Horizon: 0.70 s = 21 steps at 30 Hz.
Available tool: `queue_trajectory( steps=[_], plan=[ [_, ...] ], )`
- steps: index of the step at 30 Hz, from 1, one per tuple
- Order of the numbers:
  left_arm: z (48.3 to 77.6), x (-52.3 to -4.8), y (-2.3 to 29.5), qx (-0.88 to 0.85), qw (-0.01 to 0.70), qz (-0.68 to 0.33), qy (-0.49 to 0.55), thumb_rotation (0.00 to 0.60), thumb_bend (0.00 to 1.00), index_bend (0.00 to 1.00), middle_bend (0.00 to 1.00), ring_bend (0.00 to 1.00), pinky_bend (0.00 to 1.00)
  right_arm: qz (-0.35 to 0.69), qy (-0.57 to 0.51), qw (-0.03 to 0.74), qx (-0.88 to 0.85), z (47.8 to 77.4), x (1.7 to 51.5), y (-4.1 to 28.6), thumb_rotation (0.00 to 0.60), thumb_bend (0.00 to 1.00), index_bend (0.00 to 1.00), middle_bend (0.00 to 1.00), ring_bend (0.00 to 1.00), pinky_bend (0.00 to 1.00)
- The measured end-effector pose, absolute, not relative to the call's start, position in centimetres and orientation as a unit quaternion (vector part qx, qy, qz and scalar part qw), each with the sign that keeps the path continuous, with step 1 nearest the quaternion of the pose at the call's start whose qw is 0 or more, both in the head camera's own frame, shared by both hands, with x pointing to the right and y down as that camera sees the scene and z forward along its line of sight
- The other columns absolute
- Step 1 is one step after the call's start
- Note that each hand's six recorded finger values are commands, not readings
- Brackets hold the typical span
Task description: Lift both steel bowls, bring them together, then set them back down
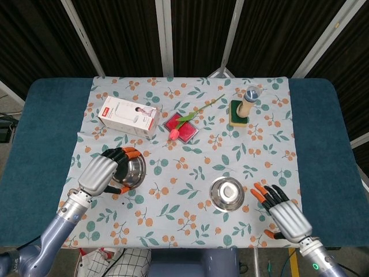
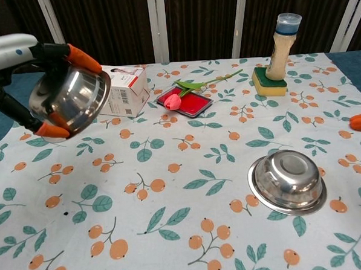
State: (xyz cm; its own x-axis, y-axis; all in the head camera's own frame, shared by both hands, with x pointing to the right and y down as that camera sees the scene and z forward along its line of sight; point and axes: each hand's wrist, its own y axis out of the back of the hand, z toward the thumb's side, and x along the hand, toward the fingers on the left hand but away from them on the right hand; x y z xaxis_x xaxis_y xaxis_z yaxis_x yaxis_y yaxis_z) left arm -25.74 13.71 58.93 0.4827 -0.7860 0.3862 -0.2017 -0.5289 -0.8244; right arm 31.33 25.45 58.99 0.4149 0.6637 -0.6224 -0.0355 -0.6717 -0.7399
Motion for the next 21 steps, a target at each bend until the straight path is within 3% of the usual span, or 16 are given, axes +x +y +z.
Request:
queue_trajectory(
  steps=[12,21],
  plan=[
    [59.7,-27.9,12.2,-0.77,0.373,-0.401,0.326,0.6,0.45,0.49,0.61,0.48,0.69,0.503,-0.16,0.354,-0.772,63.3,25.1,23.1,0.6,0.19,0.0,0.0,0.0,0.0],
    [60.2,-28.2,11.9,-0.769,0.381,-0.4,0.321,0.6,0.46,0.49,0.61,0.48,0.69,0.508,-0.139,0.355,-0.772,65.6,23.1,21.7,0.6,0.19,0.0,0.0,0.0,0.0]
  ],
)
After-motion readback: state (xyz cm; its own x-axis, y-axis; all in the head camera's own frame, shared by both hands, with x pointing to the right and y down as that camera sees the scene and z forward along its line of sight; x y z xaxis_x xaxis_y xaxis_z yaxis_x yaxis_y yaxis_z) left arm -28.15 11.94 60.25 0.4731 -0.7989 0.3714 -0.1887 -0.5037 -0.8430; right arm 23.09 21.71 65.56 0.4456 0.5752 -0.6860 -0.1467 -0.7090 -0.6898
